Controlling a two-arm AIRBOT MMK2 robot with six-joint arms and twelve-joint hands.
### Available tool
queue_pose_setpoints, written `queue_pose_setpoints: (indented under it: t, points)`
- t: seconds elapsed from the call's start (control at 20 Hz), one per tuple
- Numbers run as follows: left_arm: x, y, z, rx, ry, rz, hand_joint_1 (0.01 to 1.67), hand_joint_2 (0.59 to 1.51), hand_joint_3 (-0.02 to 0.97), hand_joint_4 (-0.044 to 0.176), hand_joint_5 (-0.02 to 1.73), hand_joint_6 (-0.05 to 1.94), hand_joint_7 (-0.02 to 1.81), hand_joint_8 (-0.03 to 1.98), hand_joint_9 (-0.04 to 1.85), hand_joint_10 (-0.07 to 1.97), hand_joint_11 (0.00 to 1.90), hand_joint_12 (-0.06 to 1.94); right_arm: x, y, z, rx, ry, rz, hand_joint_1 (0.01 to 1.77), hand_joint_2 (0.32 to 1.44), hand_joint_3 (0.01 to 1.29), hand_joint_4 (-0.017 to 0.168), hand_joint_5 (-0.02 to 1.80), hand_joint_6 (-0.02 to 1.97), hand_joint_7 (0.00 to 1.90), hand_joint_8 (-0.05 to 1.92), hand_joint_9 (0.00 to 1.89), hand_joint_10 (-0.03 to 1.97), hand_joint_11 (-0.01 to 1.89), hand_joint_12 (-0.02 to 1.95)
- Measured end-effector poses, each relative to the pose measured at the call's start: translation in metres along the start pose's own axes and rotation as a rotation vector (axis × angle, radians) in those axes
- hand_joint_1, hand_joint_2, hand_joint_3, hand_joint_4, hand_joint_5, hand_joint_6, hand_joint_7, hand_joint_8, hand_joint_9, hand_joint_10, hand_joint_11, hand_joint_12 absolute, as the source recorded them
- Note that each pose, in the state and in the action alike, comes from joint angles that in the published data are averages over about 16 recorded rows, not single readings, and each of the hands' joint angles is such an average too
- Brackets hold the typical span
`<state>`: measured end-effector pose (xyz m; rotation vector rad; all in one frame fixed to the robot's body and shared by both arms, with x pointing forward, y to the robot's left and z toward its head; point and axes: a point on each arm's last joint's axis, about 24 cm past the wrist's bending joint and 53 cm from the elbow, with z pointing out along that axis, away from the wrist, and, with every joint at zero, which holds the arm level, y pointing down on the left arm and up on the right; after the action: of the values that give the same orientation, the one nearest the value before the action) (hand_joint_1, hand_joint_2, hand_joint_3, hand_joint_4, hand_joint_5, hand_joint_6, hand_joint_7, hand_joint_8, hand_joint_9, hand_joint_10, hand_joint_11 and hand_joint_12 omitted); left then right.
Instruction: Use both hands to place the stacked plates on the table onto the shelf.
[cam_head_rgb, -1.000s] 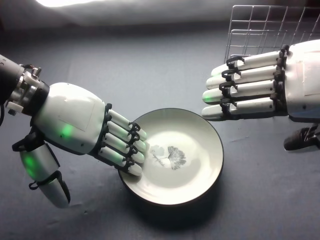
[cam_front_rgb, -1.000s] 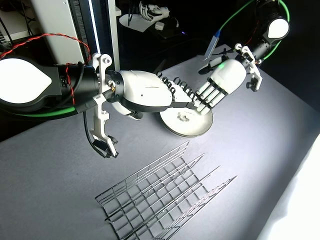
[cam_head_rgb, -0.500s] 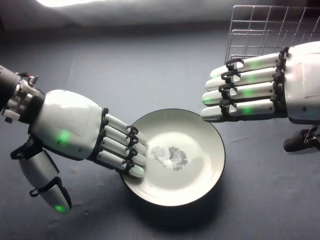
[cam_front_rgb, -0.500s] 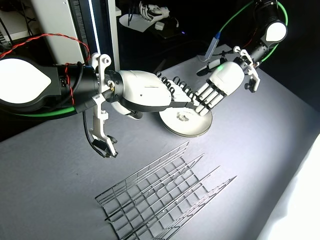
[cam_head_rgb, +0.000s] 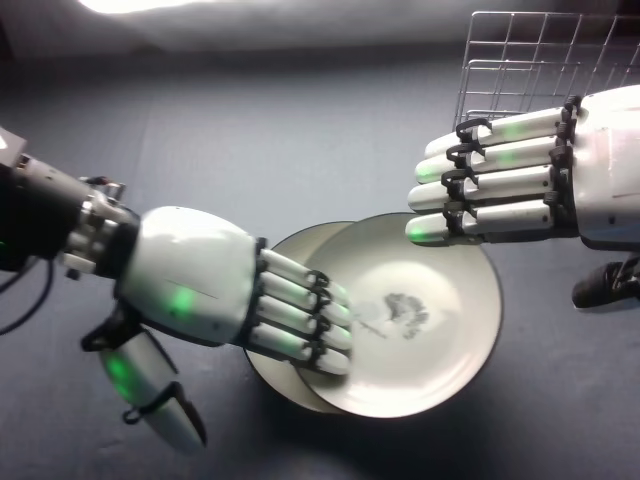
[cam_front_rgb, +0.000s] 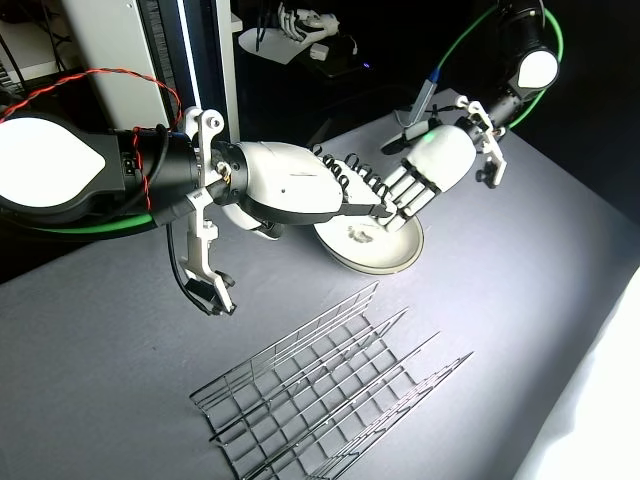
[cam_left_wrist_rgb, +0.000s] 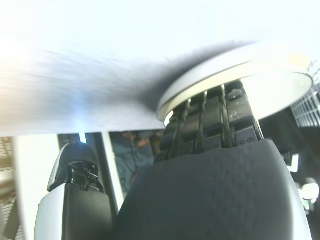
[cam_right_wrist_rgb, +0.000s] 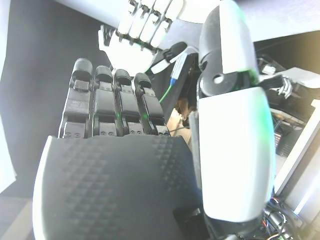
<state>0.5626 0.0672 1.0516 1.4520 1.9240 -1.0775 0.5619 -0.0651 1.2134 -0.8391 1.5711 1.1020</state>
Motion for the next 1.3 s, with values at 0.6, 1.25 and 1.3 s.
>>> queue_pose_setpoints:
  t: [0.6, 1.25, 1.3]
  points:
    - [-0.013, -0.013, 0.026, 0.023, -0.035, 0.006, 0.01, 1.098, 0.018, -0.008, 0.02, -0.04, 0.0, -0.02, 0.0, -0.01, 0.03, 0.02, 0.021, 0.005, -0.003, 0.009, 0.049, 0.03, 1.18, 0.98, 0.01, 0.002, 0.03, 0.03, 0.01, 0.01, 0.01, 0.01, 0.02, 0.37]
    - [-0.018, -0.016, 0.032, 0.022, -0.038, 0.022, 0.02, 1.103, 0.018, -0.008, 0.02, -0.04, 0.0, -0.02, 0.01, -0.01, 0.02, 0.02, 0.057, 0.002, 0.023, 0.042, 0.12, 0.083, 1.29, 0.97, 0.01, 0.002, 0.03, 0.03, 0.03, 0.01, 0.02, 0.01, 0.02, 0.63]
    - [-0.018, -0.016, 0.032, 0.022, -0.037, 0.023, 0.01, 1.103, 0.017, -0.008, 0.02, -0.04, 0.0, -0.02, 0.01, -0.01, 0.02, 0.02, 0.06, 0.001, 0.025, 0.044, 0.125, 0.087, 1.28, 0.97, 0.01, 0.002, 0.03, 0.03, 0.03, 0.01, 0.02, 0.01, 0.02, 0.63]
